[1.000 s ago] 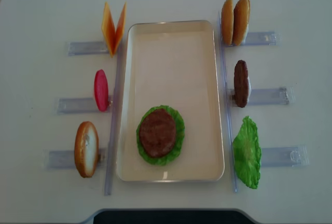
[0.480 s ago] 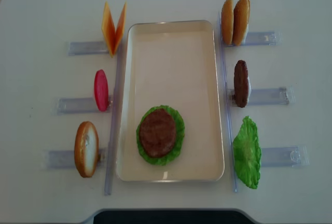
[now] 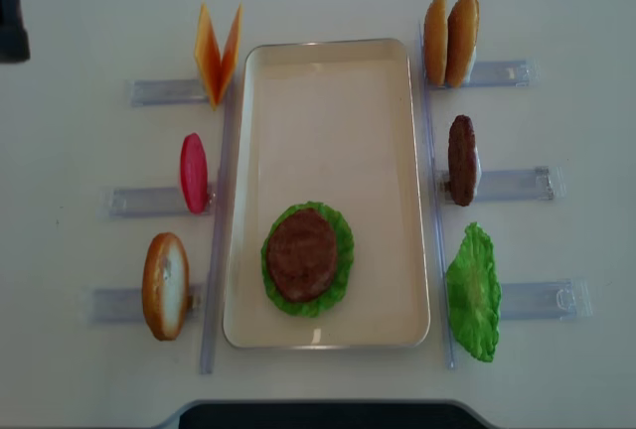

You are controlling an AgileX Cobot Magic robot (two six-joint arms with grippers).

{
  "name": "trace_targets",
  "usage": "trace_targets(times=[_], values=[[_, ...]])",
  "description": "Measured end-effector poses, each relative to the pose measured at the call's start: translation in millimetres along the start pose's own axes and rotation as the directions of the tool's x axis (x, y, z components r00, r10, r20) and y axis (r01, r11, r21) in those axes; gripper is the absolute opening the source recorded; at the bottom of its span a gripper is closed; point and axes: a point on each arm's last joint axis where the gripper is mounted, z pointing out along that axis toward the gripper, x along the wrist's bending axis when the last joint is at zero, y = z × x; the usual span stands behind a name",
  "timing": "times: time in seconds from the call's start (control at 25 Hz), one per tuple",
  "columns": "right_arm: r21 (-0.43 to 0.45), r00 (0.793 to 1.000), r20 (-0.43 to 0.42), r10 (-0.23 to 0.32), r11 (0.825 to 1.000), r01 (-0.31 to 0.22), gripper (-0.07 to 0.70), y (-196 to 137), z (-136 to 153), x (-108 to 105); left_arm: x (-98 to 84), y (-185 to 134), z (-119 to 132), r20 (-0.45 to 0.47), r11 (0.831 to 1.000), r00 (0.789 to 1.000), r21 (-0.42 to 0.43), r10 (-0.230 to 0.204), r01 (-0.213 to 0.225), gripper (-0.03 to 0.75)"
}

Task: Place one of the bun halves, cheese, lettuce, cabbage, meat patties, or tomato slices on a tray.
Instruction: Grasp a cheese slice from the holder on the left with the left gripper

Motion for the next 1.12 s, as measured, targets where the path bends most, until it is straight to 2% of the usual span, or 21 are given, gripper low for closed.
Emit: trace_targets(times=[0.2, 0.48, 0.8, 1.12], values=[[0.000, 1.000, 0.000, 0.001, 1.000, -0.001, 0.306, 0.0, 0.0, 0.0, -4.1, 47.6, 35.1, 0.019, 0.999, 1.000, 0.038, -0.014, 0.013, 0.317], [0.000, 1.000, 0.000, 0.001, 1.000, -0.001, 0.306, 0.0, 0.0, 0.0, -6.4, 89.8, 79.4, 0.021, 0.995, 1.000, 0.096, -0.017, 0.015, 0.317], [0.000, 1.000, 0.000, 0.002, 1.000, -0.002, 0.306, 0.0, 0.0, 0.0, -7.5, 117.1, 122.0, 0.016, 0.988, 0.999, 0.155, -0.028, 0.025, 0.317], [0.000, 1.000, 0.000, 0.002, 1.000, -0.002, 0.306, 0.0, 0.0, 0.0, -7.5, 135.0, 155.7, 0.002, 0.980, 0.998, 0.194, -0.055, 0.054, 0.317]])
